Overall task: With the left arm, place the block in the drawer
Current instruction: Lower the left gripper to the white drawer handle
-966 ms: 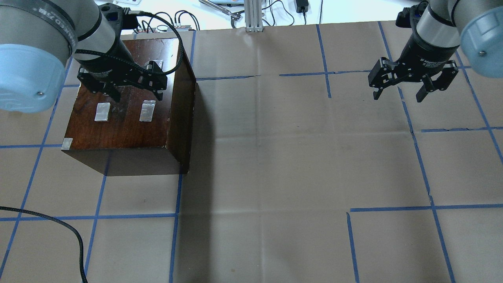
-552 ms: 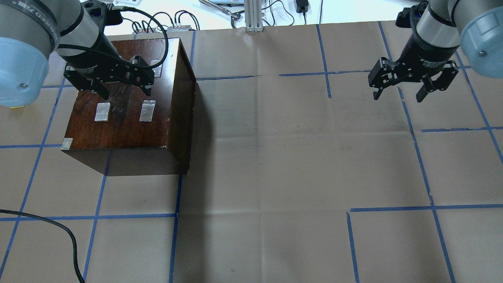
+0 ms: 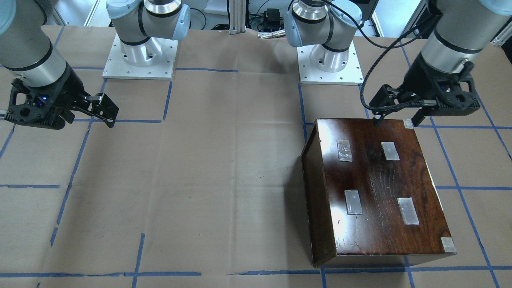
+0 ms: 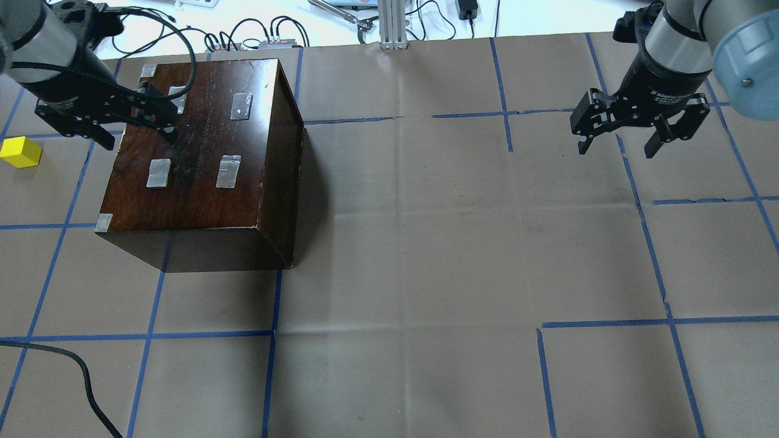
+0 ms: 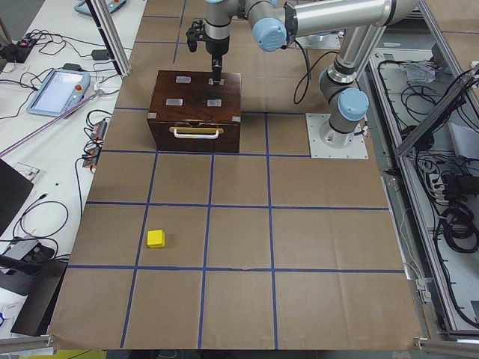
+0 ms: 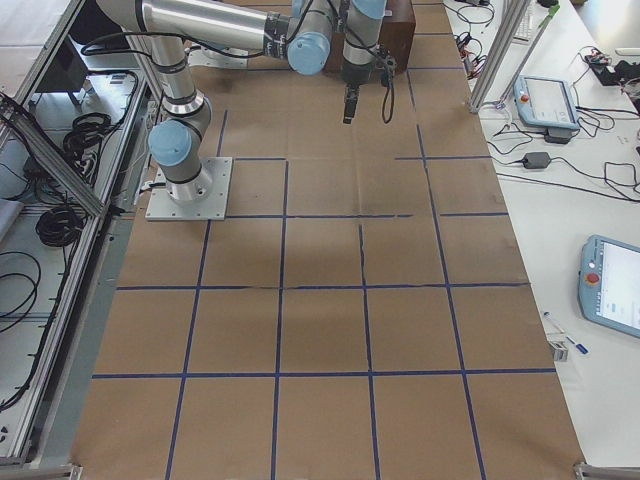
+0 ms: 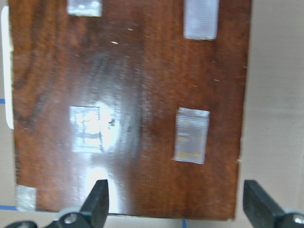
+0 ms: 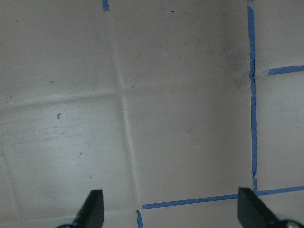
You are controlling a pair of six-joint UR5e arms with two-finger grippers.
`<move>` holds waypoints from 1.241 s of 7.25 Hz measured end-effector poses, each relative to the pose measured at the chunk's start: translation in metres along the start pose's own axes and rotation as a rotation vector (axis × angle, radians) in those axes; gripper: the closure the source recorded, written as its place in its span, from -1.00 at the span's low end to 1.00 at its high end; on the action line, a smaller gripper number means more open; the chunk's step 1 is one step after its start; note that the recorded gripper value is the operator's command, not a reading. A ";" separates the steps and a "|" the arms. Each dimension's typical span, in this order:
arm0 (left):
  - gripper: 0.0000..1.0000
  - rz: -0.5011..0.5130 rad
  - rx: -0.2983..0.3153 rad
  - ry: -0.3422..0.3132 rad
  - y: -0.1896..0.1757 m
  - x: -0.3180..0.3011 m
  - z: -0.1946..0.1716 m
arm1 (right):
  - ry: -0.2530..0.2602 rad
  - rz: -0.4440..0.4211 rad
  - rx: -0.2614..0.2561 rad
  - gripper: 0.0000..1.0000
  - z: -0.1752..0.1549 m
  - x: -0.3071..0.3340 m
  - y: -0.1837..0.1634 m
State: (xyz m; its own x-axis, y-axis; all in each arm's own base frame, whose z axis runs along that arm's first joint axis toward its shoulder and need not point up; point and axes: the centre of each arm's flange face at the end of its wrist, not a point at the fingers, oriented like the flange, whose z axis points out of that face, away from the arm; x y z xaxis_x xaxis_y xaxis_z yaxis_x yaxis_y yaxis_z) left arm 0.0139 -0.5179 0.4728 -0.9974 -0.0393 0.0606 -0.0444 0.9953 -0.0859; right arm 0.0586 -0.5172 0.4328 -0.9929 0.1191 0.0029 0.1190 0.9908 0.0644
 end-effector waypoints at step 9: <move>-0.98 0.048 0.005 0.245 -0.010 -0.192 0.047 | 0.000 0.000 0.000 -1.00 0.000 0.000 0.000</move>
State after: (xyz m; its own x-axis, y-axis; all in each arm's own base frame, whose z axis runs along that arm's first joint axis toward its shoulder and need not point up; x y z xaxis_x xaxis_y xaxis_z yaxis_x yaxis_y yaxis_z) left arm 0.2035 -0.5248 0.4156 -0.9547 0.0310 0.2958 0.0016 0.9951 -0.0993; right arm 0.0586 -0.5173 0.4328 -0.9929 0.1191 0.0030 0.1190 0.9908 0.0643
